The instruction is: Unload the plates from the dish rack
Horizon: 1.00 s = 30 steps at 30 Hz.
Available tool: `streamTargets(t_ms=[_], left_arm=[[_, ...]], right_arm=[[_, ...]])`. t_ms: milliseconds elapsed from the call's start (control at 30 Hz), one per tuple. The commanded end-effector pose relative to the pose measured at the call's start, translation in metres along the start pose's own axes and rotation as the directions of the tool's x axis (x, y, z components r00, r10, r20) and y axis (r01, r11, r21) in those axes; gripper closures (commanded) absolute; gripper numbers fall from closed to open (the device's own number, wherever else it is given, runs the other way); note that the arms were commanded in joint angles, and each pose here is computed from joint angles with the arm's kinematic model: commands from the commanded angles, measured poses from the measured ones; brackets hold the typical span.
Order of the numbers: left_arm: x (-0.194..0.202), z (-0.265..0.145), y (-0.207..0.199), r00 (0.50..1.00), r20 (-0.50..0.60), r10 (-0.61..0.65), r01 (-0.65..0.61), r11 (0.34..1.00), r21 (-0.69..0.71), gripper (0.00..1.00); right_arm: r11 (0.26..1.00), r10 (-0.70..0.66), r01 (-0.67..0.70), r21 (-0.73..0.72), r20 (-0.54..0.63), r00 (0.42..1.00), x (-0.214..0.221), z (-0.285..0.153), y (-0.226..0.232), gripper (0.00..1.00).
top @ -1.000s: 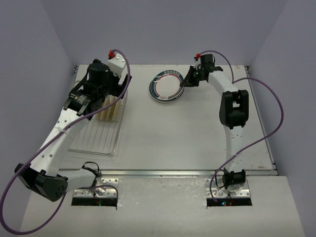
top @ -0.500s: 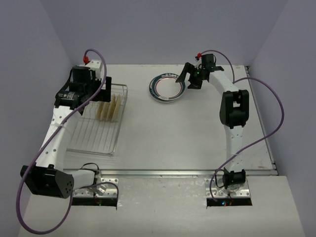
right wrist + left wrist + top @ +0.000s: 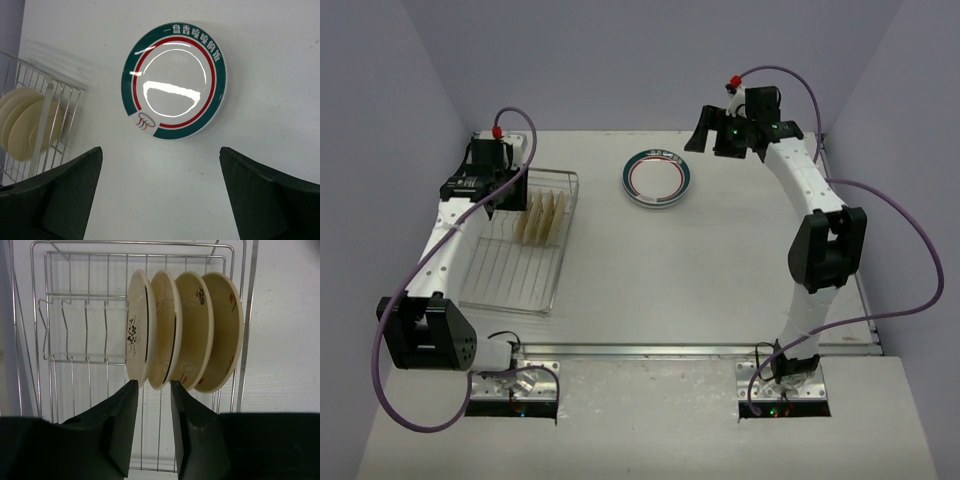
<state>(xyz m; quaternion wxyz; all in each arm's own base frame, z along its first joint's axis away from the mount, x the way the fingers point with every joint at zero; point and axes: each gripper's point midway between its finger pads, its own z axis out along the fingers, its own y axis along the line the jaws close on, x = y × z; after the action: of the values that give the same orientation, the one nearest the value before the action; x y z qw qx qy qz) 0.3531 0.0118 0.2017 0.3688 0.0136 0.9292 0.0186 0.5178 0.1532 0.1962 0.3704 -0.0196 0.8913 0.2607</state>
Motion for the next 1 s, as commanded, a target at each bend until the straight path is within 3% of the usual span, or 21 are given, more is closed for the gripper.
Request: streamTargets(t_ms=[0,567,767,967], left_arm=[[-0.007,0.01,0.007,0.999,0.036,0.016,-0.016,1.0,0.01,0.7],[0.019,0.069,0.016,0.997,-0.068,0.042,-0.038,0.997,0.068,0.78],[0.022,0.078,0.012,0.996,-0.087,0.012,-0.005,0.996,0.087,0.99],[0.019,0.082,-0.003,0.993,-0.098,-0.062,0.076,0.985,0.153,1.0]], right_arm=[[0.996,-0.09,0.091,-0.008,0.031,0.995,0.006,-0.02,0.016,0.01],[0.996,-0.063,0.061,-0.065,-0.022,0.998,0.034,-0.027,0.029,0.01],[0.996,-0.061,0.059,-0.064,-0.028,0.998,0.036,-0.025,0.028,0.01],[0.997,-0.052,0.049,-0.067,-0.034,0.998,0.039,-0.024,0.028,0.01]])
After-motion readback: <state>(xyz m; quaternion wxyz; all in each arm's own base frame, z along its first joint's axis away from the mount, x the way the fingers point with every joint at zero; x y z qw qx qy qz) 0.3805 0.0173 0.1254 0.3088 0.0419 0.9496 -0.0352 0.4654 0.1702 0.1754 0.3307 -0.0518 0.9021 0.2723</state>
